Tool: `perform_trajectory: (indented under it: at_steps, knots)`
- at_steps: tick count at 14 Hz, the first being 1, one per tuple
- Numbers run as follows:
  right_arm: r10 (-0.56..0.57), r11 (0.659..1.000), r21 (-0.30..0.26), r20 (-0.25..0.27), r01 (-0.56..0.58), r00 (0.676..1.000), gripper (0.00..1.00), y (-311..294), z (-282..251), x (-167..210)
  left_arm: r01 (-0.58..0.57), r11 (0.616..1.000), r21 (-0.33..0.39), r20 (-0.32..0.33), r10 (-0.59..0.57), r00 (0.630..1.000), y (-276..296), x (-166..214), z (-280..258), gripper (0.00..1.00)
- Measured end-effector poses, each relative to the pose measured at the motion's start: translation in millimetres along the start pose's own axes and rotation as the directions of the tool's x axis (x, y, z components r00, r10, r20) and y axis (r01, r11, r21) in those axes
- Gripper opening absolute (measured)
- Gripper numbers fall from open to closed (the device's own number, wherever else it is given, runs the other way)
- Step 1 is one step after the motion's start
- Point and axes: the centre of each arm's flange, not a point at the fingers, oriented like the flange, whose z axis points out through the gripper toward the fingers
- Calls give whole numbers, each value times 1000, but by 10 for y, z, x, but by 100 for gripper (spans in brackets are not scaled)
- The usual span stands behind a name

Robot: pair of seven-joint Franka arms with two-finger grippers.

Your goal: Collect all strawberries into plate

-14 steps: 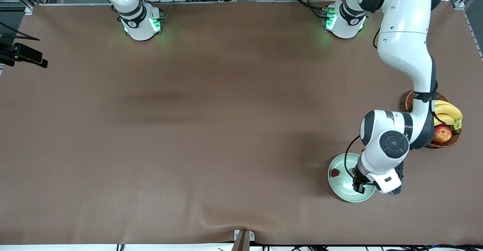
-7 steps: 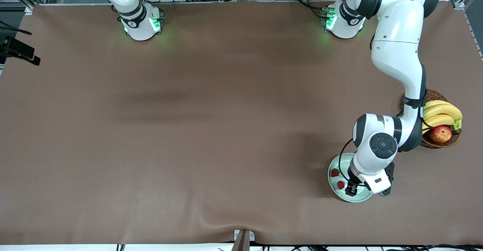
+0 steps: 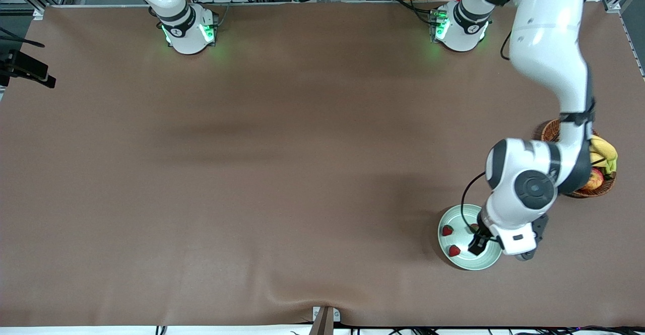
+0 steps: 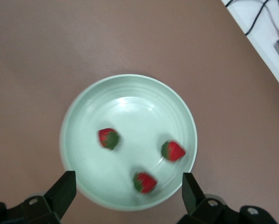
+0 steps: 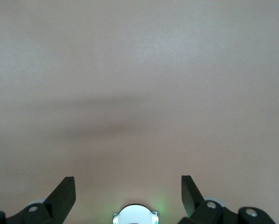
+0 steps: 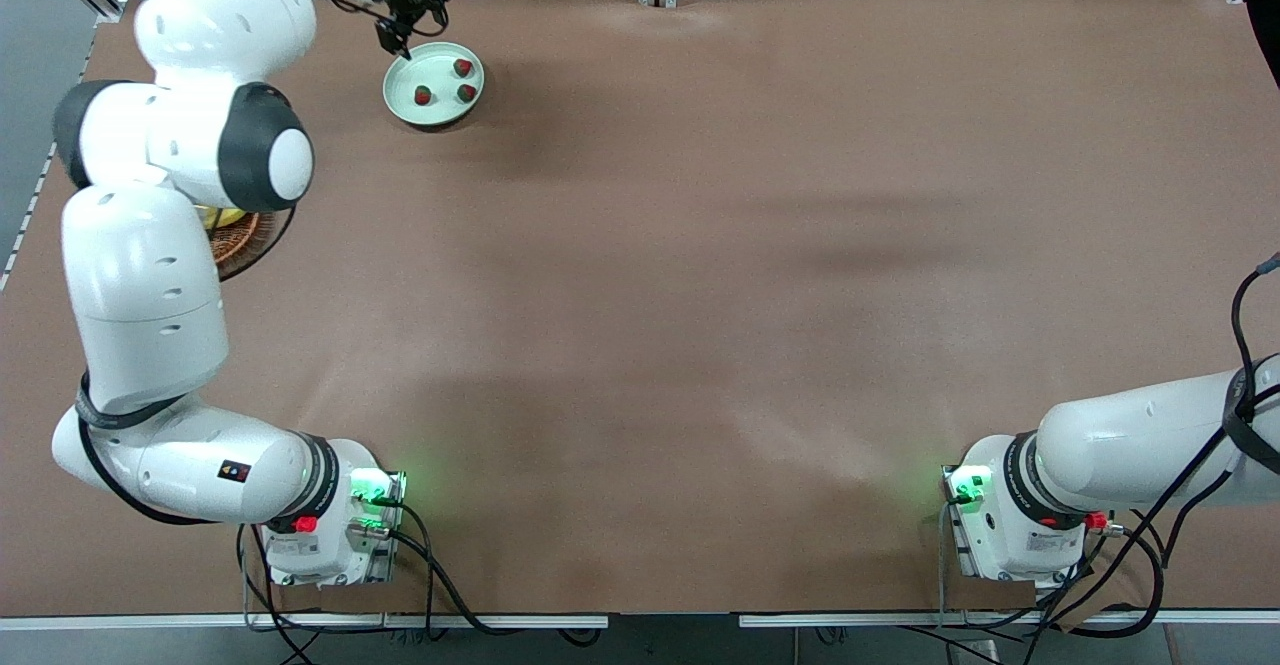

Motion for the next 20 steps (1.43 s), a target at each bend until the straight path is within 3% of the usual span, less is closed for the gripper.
perform_trajectory:
  at_steps: [5, 8, 14, 20]
  knots:
    - [4, 1000, 0, 1, -4, 1000, 100, 24, 4, 2, -216, 976, 38, 59, 214, 975, -560, -37, -974, 100]
    - [4, 1000, 0, 1, -4, 1000, 100, 24, 4, 3, -354, 934, 44, 103, 348, 932, -917, -149, -1420, 100]
    - [3, 1000, 0, 1, -3, 1000, 100, 16, 7, 6, -605, 796, -1, 145, 599, 788, -1500, -223, -2348, 100]
    - [2, 1000, 0, 1, -2, 1000, 100, 10, 8, 7, -769, 637, -57, 172, 765, 621, -1867, -126, -2673, 100]
